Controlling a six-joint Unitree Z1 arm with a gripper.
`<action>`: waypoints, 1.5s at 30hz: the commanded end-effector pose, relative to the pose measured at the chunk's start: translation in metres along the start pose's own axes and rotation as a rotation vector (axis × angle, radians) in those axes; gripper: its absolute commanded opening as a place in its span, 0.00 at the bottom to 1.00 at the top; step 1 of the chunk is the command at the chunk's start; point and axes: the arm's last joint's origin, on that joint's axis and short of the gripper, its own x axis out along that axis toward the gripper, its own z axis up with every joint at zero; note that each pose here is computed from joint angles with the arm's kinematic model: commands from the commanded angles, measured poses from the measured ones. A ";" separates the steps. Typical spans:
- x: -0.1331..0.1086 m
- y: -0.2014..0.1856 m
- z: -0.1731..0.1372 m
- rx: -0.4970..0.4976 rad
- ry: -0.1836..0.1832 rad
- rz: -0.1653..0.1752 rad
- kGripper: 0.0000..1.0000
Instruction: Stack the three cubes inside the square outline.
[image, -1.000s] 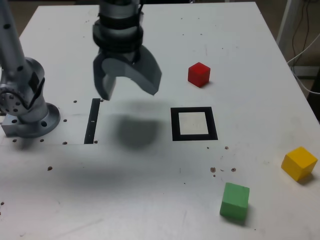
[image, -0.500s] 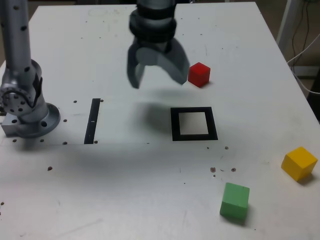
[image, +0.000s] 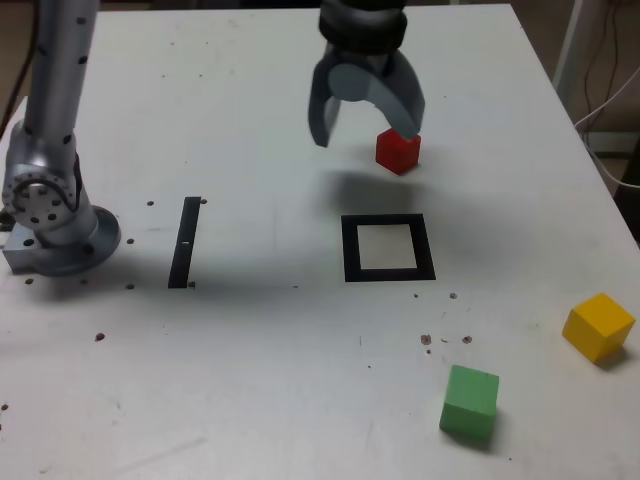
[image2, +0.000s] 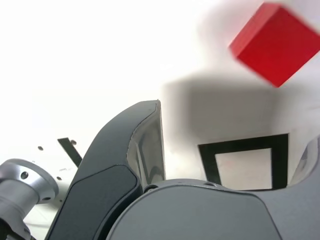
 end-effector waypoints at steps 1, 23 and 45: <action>0.002 0.008 0.007 0.005 0.003 -0.003 0.99; 0.012 0.060 0.028 0.296 0.025 0.049 1.00; 0.028 0.043 0.043 0.444 0.056 0.076 0.96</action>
